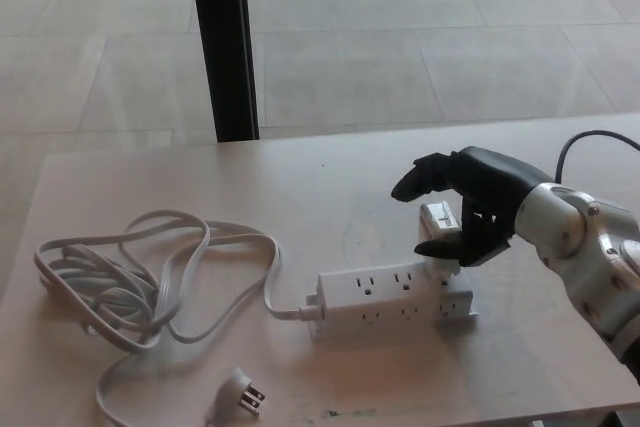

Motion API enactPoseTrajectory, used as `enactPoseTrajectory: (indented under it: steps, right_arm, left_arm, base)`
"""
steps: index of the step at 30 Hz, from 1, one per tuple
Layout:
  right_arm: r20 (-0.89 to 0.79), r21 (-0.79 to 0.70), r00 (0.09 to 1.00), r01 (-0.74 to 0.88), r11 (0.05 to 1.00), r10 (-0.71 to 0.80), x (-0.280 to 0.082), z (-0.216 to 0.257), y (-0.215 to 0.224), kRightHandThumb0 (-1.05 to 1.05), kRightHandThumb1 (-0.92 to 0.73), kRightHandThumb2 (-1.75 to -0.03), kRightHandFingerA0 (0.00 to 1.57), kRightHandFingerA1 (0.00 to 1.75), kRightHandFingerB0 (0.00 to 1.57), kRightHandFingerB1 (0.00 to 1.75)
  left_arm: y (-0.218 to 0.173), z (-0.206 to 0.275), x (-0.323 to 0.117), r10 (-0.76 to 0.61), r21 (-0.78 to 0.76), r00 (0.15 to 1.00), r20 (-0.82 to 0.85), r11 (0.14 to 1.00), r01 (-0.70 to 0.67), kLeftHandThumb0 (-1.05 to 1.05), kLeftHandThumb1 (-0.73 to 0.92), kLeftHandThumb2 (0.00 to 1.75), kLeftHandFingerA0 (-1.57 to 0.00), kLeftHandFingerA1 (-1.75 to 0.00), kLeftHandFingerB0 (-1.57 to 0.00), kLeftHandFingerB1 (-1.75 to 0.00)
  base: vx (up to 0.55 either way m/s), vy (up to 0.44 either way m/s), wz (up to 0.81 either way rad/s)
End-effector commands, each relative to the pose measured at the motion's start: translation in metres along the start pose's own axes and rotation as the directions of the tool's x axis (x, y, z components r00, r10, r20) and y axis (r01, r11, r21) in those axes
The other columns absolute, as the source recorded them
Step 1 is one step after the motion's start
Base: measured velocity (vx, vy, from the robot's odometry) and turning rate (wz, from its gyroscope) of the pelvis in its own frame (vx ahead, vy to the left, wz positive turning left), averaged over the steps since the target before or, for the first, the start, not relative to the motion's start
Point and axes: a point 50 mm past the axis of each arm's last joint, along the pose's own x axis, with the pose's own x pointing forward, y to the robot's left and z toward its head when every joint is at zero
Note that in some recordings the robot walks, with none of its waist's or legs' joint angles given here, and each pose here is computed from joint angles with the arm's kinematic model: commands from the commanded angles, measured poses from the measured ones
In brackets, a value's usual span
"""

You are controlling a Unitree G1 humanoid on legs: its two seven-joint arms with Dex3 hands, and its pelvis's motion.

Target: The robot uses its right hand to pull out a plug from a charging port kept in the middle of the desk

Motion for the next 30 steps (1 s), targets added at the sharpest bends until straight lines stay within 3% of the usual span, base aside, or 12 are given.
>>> enactPoseTrajectory:
  steps: [1, 2, 3, 10, 14, 18, 19, 20, 21, 22, 28, 30]
  right_arm:
    - [0.009, -0.058, 1.000, 0.004, 0.998, -0.004, -0.001, 0.005, -0.010, -0.24, -0.64, -0.63, 0.83, 1.46, 0.88, 0.59]
    - [0.011, -0.061, 1.000, 0.002, 0.998, -0.001, -0.002, 0.004, -0.010, -0.24, -0.64, -0.63, 0.83, 1.46, 0.88, 0.59]
    - [-0.001, -0.079, 1.000, -0.009, 0.997, 0.009, -0.003, 0.002, -0.010, -0.26, -0.65, -0.64, 0.88, 1.61, 0.86, 0.63]
    - [-0.042, -0.129, 0.998, -0.051, 0.990, 0.046, -0.008, -0.008, -0.019, -0.25, -0.63, -0.60, 0.82, 1.64, 0.89, 0.61]
    - [-0.134, -0.135, 0.987, -0.106, 0.985, 0.087, -0.013, -0.016, -0.025, -0.36, -0.56, -0.57, 0.81, 1.53, 0.53, 0.42]
    - [-0.234, -0.203, 0.962, -0.190, 0.961, 0.141, -0.012, -0.017, -0.028, -0.67, -0.52, -0.56, 0.72, 1.32, 0.13, 0.28]
    - [-0.241, -0.204, 0.960, -0.194, 0.959, 0.143, -0.012, -0.018, -0.029, -0.75, -0.42, -0.78, 0.79, 1.25, 0.05, 0.31]
    - [-0.245, -0.201, 0.959, -0.196, 0.960, 0.144, -0.013, -0.018, -0.029, -0.75, -0.42, -0.78, 0.79, 1.25, 0.05, 0.31]
    - [-0.249, -0.204, 0.958, -0.196, 0.959, 0.143, -0.012, -0.018, -0.029, -0.75, -0.50, -0.57, 0.69, 1.39, 0.05, 0.22]
    - [-0.240, -0.211, 0.961, -0.193, 0.958, 0.141, -0.013, -0.017, -0.028, -0.80, -0.41, -0.80, 0.79, 1.27, 0.03, 0.15]
    - [-0.204, -0.207, 0.970, -0.173, 0.963, 0.130, -0.013, -0.012, -0.024, -0.81, -0.38, -0.80, 0.82, 1.21, 0.04, 0.03]
    - [-0.200, -0.206, 0.971, -0.172, 0.963, 0.131, -0.014, -0.011, -0.024, -0.87, -0.40, -0.67, 0.78, 1.28, 0.00, 0.11]
  left_arm:
    - [0.006, 0.006, 0.001, 0.010, 0.018, 0.999, 0.043, 1.000, -0.011, -0.51, 0.54, 0.57, -0.94, -0.88, -0.75, -0.43]
    - [0.006, 0.005, 0.000, 0.010, 0.024, 0.999, 0.043, 1.000, -0.011, -0.51, 0.54, 0.57, -0.94, -0.88, -0.75, -0.43]
    - [0.005, 0.003, 0.000, 0.010, 0.029, 0.999, 0.037, 1.000, -0.011, -0.51, 0.54, 0.57, -0.95, -0.86, -0.75, -0.43]
    - [0.005, 0.002, -0.001, 0.006, 0.039, 0.999, 0.043, 0.999, -0.008, -0.51, 0.55, 0.57, -0.92, -0.71, -0.77, -0.44]
    - [0.005, 0.000, -0.001, 0.001, 0.036, 0.999, 0.037, 0.999, -0.002, -0.53, 0.56, 0.58, -0.94, -0.76, -0.75, -0.43]
    - [0.006, 0.000, -0.002, -0.002, 0.045, 0.999, 0.040, 0.999, 0.000, -0.51, 0.57, 0.58, -0.88, -0.58, -0.75, -0.43]
    - [0.006, 0.000, -0.001, -0.002, 0.045, 0.999, 0.041, 0.999, 0.000, -0.51, 0.56, 0.58, -0.88, -0.56, -0.75, -0.43]
    - [0.006, 0.000, -0.001, -0.002, 0.046, 0.999, 0.043, 0.999, 0.000, -0.51, 0.56, 0.58, -0.88, -0.56, -0.75, -0.43]
    - [0.005, 0.000, -0.001, 0.004, 0.047, 1.000, 0.030, 0.999, -0.006, -0.52, 0.56, 0.58, -0.90, -0.57, -0.75, -0.43]
    - [0.005, 0.000, -0.001, 0.001, 0.053, 0.999, 0.036, 0.999, -0.003, -0.53, 0.57, 0.57, -0.92, -0.61, -0.75, -0.43]
    - [0.005, 0.000, -0.001, 0.001, 0.042, 0.999, 0.039, 0.999, -0.003, -0.53, 0.56, 0.58, -0.86, -0.52, -0.77, -0.44]
    - [0.005, -0.001, -0.001, -0.002, 0.062, 0.999, 0.037, 0.998, 0.000, -0.52, 0.57, 0.58, -0.86, -0.51, -0.78, -0.43]
  base:
    - [0.00, 0.000, 0.00]
    - [0.00, 0.000, 0.00]
    - [0.00, 0.000, 0.00]
    - [0.00, 0.000, 0.00]
    - [0.00, 0.000, 0.00]
    - [0.00, 0.000, 0.00]
    - [0.00, 0.000, 0.00]
    - [0.00, 0.000, 0.00]
    - [0.00, 0.000, 0.00]
    - [0.00, 0.000, 0.00]
    - [0.00, 0.000, 0.00]
    - [0.00, 0.000, 0.00]
